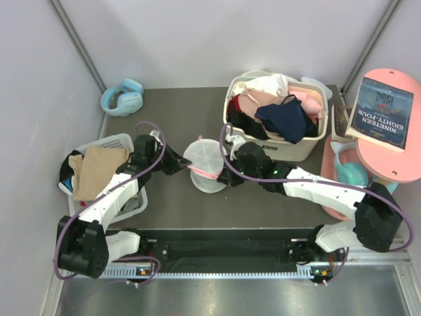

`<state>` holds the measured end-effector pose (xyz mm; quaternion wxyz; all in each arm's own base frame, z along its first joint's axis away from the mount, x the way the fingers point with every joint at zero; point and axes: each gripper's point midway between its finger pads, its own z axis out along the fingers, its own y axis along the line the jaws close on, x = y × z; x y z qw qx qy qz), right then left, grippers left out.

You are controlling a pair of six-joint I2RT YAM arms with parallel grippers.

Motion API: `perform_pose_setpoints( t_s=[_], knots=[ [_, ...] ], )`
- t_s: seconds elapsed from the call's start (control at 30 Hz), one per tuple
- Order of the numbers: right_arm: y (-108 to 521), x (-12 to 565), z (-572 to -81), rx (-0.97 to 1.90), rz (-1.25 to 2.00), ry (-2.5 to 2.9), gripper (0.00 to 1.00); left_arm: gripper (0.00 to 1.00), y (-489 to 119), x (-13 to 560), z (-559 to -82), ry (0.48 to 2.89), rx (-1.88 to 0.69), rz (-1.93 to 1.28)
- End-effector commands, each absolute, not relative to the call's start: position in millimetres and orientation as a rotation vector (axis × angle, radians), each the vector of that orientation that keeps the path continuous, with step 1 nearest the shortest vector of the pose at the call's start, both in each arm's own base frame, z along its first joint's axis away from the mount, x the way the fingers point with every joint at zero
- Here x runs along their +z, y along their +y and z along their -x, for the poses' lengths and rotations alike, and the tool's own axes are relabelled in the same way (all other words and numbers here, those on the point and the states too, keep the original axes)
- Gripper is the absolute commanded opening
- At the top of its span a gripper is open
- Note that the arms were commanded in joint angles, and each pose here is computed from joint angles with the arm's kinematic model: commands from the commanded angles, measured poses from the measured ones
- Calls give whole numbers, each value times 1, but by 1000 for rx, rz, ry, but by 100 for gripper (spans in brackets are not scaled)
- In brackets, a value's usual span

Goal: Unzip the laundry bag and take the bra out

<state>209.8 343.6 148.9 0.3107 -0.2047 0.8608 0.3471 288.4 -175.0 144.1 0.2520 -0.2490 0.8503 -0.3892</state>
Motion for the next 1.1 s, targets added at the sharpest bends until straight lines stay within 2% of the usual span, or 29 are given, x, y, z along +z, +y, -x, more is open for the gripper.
perform_pose_setpoints(
  t_s=[0.0, 0.1, 0.33, 0.53, 0.8, 1.07],
  knots=[
    [304, 156, -224, 847, 474, 2238, 0, 0, -160, 165, -316, 2246, -1036, 556],
    [290, 152, -236, 808, 455, 2242, 0, 0, -165, 167, -320, 2277, -1074, 496],
    [315, 170, -237, 873, 528, 2193, 0, 0, -166, 171, -320, 2306, -1063, 400],
    [306, 155, -245, 781, 520, 2213, 0, 0, -160, 166, -307, 2377, -1076, 239],
    [272, 135, -281, 624, 487, 2214, 0, 0, -149, 171, -301, 2389, -1128, 57],
    [280, 132, -323, 532, 504, 2185, 0, 0, -153, 168, -290, 2410, -1207, -156]
  ],
)
